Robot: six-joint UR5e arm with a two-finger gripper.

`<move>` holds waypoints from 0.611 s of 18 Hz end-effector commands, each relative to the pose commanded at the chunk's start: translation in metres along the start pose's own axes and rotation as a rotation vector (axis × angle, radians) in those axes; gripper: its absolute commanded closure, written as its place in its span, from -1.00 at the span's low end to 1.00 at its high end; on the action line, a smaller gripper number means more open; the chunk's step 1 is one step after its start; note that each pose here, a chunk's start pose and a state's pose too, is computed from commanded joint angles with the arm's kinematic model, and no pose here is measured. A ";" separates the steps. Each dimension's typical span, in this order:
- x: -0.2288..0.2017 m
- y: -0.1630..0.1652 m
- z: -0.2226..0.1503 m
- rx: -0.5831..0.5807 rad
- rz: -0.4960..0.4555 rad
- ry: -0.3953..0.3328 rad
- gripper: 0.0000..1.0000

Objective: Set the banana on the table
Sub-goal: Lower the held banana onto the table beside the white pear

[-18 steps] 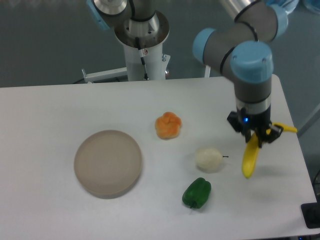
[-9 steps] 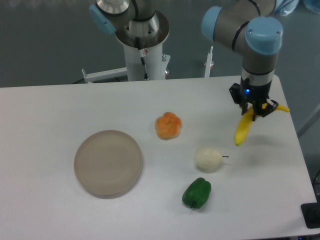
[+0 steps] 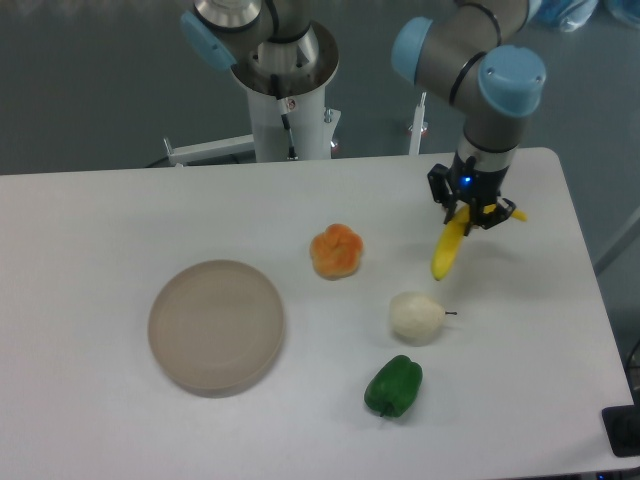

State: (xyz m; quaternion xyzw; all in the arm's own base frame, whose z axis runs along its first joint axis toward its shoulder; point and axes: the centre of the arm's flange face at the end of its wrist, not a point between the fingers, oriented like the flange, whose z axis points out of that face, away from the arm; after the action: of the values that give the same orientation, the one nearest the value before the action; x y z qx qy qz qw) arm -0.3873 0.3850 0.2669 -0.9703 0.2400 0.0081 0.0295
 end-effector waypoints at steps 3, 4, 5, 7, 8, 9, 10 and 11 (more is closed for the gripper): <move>0.002 -0.003 0.009 -0.001 0.085 -0.007 0.87; 0.002 -0.006 0.012 -0.004 0.093 -0.006 0.87; 0.002 -0.008 0.016 -0.004 0.097 0.001 0.87; 0.000 -0.013 0.020 -0.005 0.114 0.007 0.87; 0.000 -0.013 0.029 -0.013 0.128 0.021 0.87; -0.001 -0.012 0.031 -0.029 0.156 0.017 0.87; -0.001 -0.010 0.034 -0.049 0.178 0.018 0.87; 0.000 -0.007 0.034 -0.065 0.184 0.020 0.87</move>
State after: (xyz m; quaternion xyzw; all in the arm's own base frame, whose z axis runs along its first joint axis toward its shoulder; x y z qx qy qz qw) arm -0.3843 0.3937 0.2333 -0.9446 0.3281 0.0090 -0.0050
